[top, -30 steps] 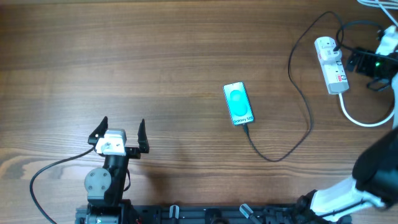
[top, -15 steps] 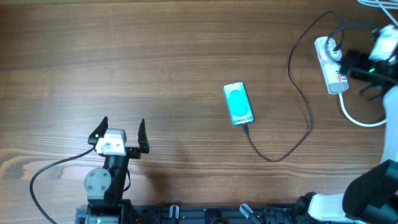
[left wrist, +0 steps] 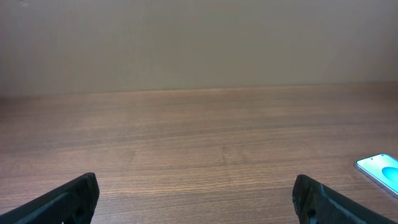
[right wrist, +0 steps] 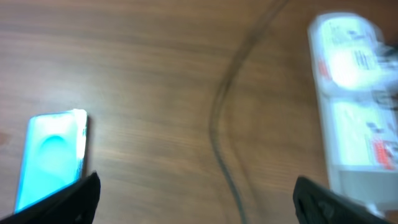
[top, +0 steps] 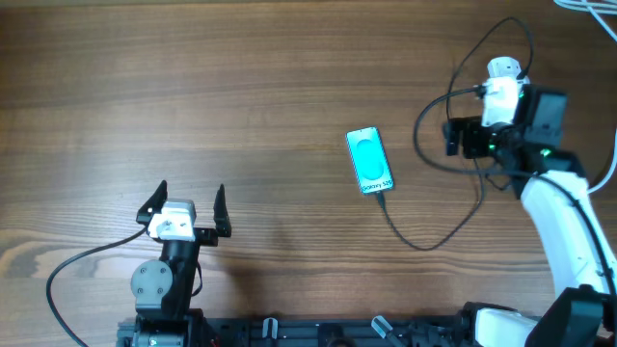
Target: Plug charger to phone and switch on socket
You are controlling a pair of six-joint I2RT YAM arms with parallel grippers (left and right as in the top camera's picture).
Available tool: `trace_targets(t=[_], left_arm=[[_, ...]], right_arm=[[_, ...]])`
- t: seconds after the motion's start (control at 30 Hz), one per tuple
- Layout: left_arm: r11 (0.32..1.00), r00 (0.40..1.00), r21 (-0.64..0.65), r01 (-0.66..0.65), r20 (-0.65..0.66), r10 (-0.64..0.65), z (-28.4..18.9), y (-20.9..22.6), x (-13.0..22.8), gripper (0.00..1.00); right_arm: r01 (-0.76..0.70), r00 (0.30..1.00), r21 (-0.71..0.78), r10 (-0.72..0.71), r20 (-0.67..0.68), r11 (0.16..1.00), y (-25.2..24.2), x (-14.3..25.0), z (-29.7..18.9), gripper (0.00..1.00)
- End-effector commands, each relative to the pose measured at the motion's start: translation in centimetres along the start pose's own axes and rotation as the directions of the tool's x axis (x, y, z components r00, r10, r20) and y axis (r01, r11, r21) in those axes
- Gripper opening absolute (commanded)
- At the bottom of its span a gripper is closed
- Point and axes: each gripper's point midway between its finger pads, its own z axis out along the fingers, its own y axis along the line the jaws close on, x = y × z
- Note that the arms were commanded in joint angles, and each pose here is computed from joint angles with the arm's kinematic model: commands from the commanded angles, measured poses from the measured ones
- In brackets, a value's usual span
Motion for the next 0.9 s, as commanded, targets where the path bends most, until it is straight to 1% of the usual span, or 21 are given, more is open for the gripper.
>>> trace_targets(t=[0.0, 0.1, 0.3, 0.4, 0.53, 0.67, 0.87], left_arm=[[1.0, 1.0, -0.009, -0.019, -0.002, 0.019, 0.0, 0.1, 0.1, 1.0], [1.0, 1.0, -0.009, -0.019, -0.002, 0.019, 0.0, 0.1, 0.1, 1.0], [1.0, 1.0, -0.009, -0.019, -0.002, 0.019, 0.0, 0.1, 0.1, 1.0], [1.0, 1.0, -0.009, -0.019, -0.002, 0.019, 0.0, 0.1, 0.1, 1.0], [1.0, 1.0, -0.009, -0.019, -0.002, 0.019, 0.0, 0.1, 0.1, 1.0], [1.0, 1.0, -0.009, -0.019, -0.003, 0.019, 0.0, 0.1, 0.2, 1.0], [1.0, 1.0, -0.009, -0.019, -0.003, 0.019, 0.0, 0.1, 0.2, 1.0]], right_arm=[[0.086, 0.995, -0.165, -0.076, 0.067, 0.983, 4.1, 1.6, 1.2, 1.0], [0.106, 0.992, -0.178, -0.092, 0.086, 0.978, 4.9, 3.0, 1.9, 1.0], [0.086, 0.996, -0.216, -0.077, 0.049, 0.973, 5.8, 6.1, 2.4, 1.0], [0.099, 0.993, -0.245, -0.08, 0.083, 0.964, 6.6, 7.2, 2.6, 1.0], [0.127, 0.985, -0.23, -0.095, 0.143, 0.965, 7.0, 9.3, 2.4, 1.0], [0.137, 0.981, -0.216, -0.103, 0.162, 0.967, 7.4, 11.1, 1.8, 1.0], [0.171, 0.962, -0.185, -0.123, 0.245, 0.968, 7.8, 12.3, 0.5, 1.0]])
